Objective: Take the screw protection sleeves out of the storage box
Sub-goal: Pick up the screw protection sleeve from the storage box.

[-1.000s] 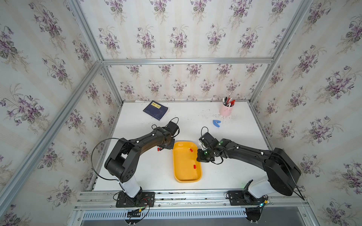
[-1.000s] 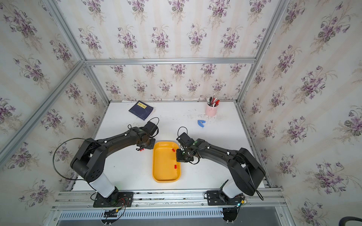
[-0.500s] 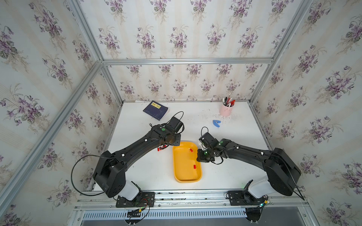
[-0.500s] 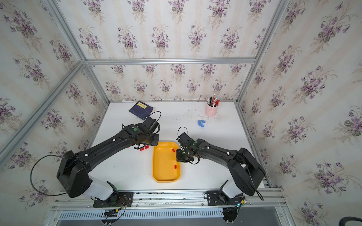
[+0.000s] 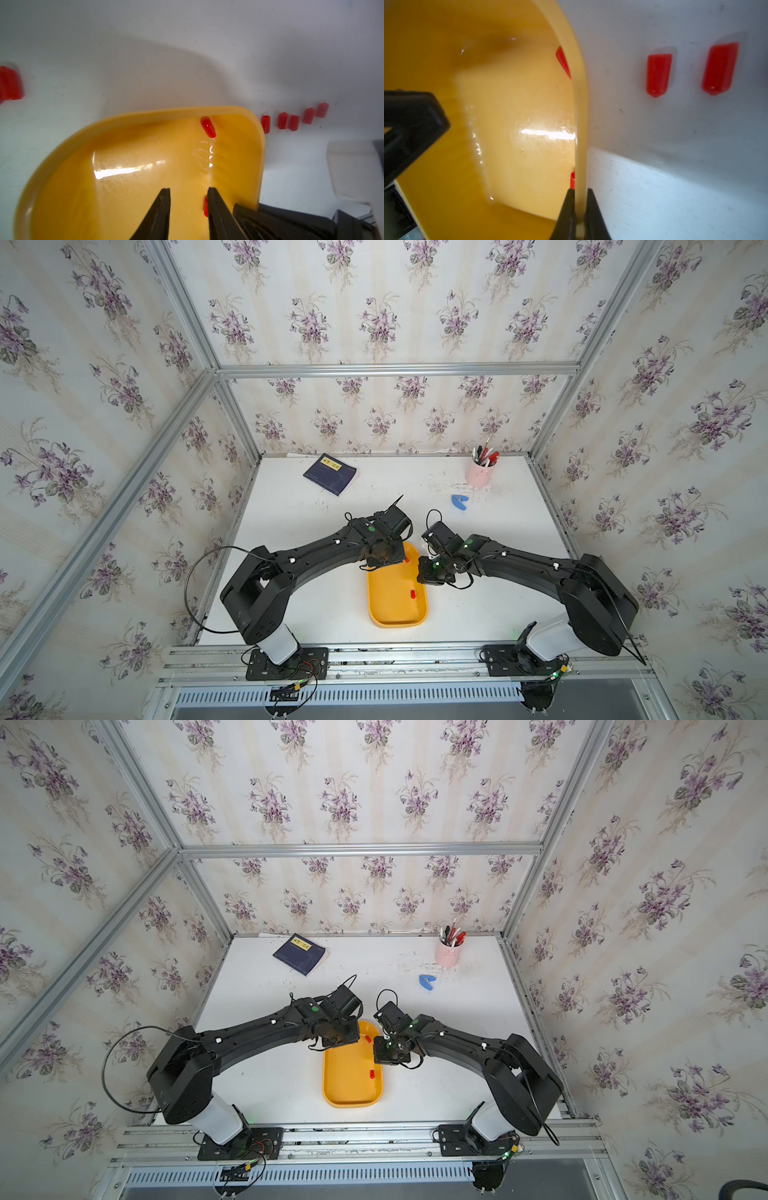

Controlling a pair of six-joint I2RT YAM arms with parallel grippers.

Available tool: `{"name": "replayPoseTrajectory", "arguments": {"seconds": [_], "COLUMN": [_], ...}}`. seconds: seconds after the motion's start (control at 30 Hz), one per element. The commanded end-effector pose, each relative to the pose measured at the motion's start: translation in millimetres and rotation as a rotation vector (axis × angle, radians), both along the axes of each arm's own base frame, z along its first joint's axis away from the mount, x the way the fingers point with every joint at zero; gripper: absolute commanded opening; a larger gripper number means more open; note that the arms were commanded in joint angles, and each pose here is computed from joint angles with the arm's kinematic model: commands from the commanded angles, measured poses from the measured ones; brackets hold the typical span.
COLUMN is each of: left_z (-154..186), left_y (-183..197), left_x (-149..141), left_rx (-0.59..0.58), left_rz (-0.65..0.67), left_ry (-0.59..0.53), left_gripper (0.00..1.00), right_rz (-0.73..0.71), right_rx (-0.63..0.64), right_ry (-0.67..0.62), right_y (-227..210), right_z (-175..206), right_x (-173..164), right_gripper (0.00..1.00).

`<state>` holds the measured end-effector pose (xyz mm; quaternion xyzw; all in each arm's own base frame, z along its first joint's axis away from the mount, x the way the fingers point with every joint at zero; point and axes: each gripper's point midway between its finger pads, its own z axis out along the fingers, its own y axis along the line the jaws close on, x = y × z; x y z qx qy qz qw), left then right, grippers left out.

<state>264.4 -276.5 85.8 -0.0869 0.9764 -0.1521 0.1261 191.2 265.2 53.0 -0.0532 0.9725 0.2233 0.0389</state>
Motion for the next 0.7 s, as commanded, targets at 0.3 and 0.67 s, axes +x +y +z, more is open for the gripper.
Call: {"name": "replayPoseTrajectory", "arguments": {"seconds": [0.3, 0.67], "left_z": [-40, -49], "left_y": [-30, -34], "left_x": [18, 33], "left_rx": [-0.077, -0.131], "left_rz": [0.166, 0.266], "left_ry": [0.021, -0.030], "left_gripper": [0.33, 0.30], "right_rz": [-0.001, 0.006], "right_rx": [-0.021, -0.012], "right_ry": [0.013, 0.018], "right_y": [-3, 0], "right_z": [-2, -3], "right_x": [-4, -4], "right_gripper": [0.00, 0.00]}}
